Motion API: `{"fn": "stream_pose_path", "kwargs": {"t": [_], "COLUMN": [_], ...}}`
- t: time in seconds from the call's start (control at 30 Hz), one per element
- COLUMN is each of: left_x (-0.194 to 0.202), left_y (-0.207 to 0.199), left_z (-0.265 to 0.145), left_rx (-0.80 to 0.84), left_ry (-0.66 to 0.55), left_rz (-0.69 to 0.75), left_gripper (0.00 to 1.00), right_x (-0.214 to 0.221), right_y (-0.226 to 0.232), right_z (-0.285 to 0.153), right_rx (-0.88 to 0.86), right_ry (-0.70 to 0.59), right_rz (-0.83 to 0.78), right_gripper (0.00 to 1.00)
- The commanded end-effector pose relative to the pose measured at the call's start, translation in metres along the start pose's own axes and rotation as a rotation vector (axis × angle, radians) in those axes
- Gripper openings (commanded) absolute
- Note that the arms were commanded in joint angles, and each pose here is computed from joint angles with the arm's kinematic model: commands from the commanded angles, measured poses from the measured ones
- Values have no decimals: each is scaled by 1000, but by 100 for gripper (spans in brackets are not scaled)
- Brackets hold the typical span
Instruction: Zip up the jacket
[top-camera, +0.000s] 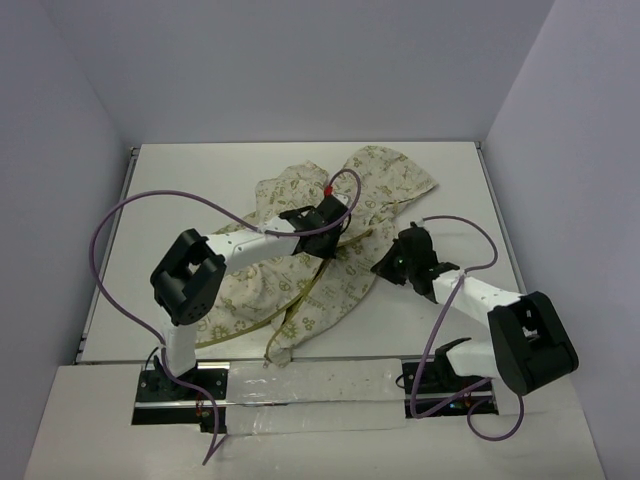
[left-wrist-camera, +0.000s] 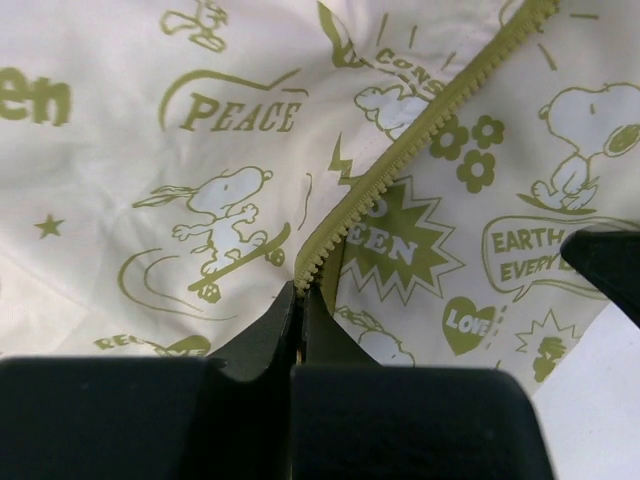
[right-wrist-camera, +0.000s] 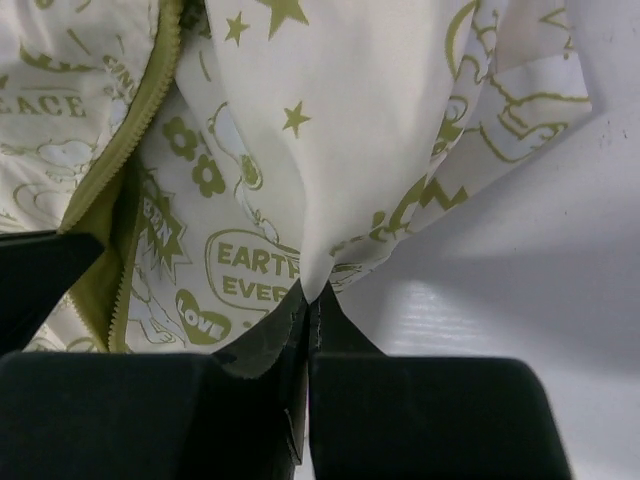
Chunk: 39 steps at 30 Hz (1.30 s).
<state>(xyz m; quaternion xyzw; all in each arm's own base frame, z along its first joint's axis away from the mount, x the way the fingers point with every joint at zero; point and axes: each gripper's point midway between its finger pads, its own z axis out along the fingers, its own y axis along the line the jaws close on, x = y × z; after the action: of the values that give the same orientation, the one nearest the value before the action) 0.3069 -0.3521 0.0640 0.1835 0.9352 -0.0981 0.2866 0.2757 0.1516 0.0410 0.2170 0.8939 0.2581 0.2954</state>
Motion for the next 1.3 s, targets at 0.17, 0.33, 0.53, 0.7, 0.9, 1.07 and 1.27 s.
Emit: {"fn": "stream_pose_path", "kwargs": {"t": [0.17, 0.33, 0.53, 0.7, 0.9, 1.07, 1.27], "left_x": [-87, -149, -223, -256, -247, -231, -141], "left_y": [61, 145, 198, 201, 188, 189, 187], "left_z": [-79, -138, -148, -103, -87, -155, -165], "left_rx": [-110, -280, -305, -317, -238, -228, -191], "left_ry": [-250, -425, -542, -499, -446, -525, -457], "left_rz": [-190, -406, -499, -460, -446, -465, -526], "left_gripper": [0, 0, 0, 8, 91, 92, 85], "right_x": [-61, -133, -216, -241, -228, -187, -112], "right_y": [26, 54, 77, 88, 83, 73, 90], "right_z": [-14, -47, -26, 3, -19, -47, -47], "right_rx": [25, 56, 141, 226, 199, 124, -11], "right_ry": [-180, -384, -450, -368, -381, -373, -277], "right_rz": [-96, -163, -208, -245, -258, -261, -309], "right_gripper": [0, 0, 0, 54, 93, 93, 93]}}
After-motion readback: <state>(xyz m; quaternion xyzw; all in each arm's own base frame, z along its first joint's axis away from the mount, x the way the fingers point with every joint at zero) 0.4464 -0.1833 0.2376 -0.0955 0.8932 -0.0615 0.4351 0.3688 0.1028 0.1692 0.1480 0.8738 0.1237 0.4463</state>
